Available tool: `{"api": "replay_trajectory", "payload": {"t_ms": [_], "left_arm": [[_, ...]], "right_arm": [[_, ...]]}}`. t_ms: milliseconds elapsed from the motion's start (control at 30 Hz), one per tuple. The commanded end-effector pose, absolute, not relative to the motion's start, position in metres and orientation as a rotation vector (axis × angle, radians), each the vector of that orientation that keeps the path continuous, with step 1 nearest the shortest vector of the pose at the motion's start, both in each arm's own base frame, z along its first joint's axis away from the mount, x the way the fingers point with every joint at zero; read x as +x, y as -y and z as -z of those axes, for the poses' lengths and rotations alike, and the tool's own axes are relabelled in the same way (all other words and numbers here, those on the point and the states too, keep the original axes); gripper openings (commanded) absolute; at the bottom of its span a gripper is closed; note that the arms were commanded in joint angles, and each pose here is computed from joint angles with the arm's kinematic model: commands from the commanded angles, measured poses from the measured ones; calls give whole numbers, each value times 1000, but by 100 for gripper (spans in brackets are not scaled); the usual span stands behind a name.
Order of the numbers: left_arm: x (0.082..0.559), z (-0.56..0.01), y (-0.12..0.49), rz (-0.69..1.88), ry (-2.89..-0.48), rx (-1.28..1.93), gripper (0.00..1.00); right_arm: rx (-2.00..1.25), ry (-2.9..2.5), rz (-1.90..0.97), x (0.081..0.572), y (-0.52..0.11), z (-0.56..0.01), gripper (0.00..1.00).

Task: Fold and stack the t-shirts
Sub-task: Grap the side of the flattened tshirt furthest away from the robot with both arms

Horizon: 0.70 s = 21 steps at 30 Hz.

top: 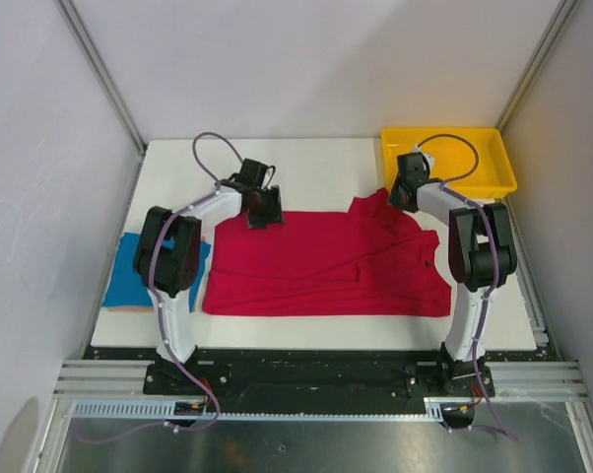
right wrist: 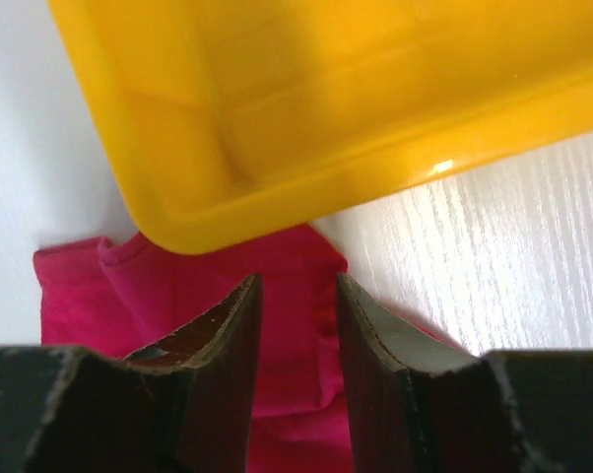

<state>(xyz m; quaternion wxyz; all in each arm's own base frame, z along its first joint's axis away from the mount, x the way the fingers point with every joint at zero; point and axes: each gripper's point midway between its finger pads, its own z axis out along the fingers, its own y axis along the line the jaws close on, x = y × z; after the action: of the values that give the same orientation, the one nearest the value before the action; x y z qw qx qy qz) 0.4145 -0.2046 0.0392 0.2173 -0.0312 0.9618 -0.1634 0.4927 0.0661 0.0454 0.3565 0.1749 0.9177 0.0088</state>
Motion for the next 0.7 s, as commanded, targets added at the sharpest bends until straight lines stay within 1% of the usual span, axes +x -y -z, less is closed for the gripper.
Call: {"api": "replay_trajectory", "payload": {"t_ms": [0, 167, 333, 667], "left_arm": [[452, -84, 176, 399, -2513, -153, 60], [473, -91, 129, 231, -2449, -278, 60], [484, -86, 84, 42, -2412, -381, 59], [494, -68, 40, -127, -2398, -482, 57]], "right_arm": [[427, -2312, 27, 515, -56, -53, 41], [422, -2298, 29, 522, -57, -55, 41], [416, -2301, 19, 527, -57, -53, 43], [387, -2309, 0, 540, -62, -49, 45]]}}
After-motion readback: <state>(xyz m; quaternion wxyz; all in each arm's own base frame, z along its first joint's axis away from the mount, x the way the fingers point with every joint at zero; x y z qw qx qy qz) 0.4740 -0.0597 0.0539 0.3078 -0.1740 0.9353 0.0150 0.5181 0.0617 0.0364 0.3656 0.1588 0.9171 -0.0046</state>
